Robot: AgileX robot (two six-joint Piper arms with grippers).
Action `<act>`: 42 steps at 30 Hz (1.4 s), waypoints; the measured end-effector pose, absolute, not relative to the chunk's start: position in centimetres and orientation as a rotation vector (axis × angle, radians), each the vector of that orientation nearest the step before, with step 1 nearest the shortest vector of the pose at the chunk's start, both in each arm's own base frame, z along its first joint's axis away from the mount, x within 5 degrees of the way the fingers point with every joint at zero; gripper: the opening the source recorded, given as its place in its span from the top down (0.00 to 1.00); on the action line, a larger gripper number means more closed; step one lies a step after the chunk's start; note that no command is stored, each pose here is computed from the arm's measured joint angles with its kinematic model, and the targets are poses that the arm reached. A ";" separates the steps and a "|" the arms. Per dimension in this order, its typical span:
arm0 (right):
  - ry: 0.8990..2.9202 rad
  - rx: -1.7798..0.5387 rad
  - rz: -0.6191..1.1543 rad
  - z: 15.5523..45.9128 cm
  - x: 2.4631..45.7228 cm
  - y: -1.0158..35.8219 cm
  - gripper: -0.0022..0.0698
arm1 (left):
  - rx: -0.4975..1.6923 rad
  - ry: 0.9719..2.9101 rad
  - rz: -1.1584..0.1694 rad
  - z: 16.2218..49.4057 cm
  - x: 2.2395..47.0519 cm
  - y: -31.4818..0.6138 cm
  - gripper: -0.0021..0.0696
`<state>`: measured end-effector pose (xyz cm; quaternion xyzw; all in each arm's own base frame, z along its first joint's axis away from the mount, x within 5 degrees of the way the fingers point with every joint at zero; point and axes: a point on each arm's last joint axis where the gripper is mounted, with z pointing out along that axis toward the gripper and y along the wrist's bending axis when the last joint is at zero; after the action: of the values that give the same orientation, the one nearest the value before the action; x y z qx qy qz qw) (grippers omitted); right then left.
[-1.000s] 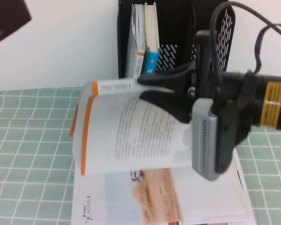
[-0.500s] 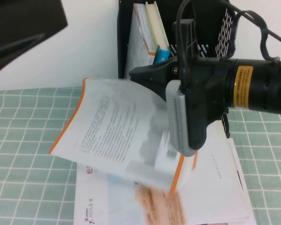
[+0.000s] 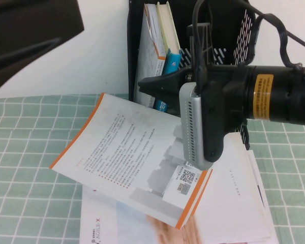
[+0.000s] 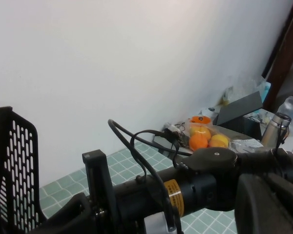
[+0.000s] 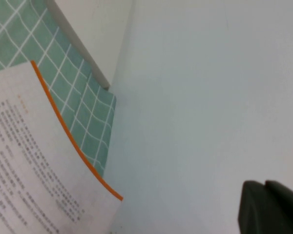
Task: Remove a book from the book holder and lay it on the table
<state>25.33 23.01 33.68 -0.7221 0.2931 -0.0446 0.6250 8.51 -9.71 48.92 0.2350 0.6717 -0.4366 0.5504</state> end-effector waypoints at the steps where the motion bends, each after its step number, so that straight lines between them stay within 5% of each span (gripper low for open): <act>1: 0.678 -1.655 -0.098 33.7 25.3 23.0 0.97 | 0.556 1.592 -1.033 48.9 8.6 -9.7 0.97; 7: 0.716 -1.622 -0.065 34.0 25.3 23.0 0.97 | 0.568 1.588 -1.002 48.8 8.7 -9.7 0.97; 12: 0.912 -1.373 -0.142 37.7 26.1 21.4 0.97 | 0.581 1.591 -0.711 48.4 9.9 -8.7 0.97; 16: 1.285 -1.025 -0.206 42.0 26.1 17.6 0.97 | 0.521 1.663 -0.434 47.6 11.2 -7.1 0.97; 19: 1.553 -0.915 -0.293 42.6 24.8 14.4 0.97 | 0.493 1.756 -0.278 46.8 11.6 -6.1 0.97; 25: 1.834 -0.931 -0.337 40.5 21.0 10.8 0.97 | 0.474 1.896 -0.174 44.5 12.0 -5.4 0.97; 31: 1.880 -0.813 -0.232 38.1 15.2 6.9 0.97 | 0.456 1.873 -0.270 39.9 12.3 -6.1 0.97; 42: 1.889 -0.641 -0.047 27.7 7.6 2.2 0.97 | 0.437 1.726 -0.359 32.1 12.5 -6.8 0.97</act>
<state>7.65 2.17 27.66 -0.2700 0.7955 -0.0196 0.5421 12.49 -6.82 32.06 0.1899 0.7491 -0.1558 0.6153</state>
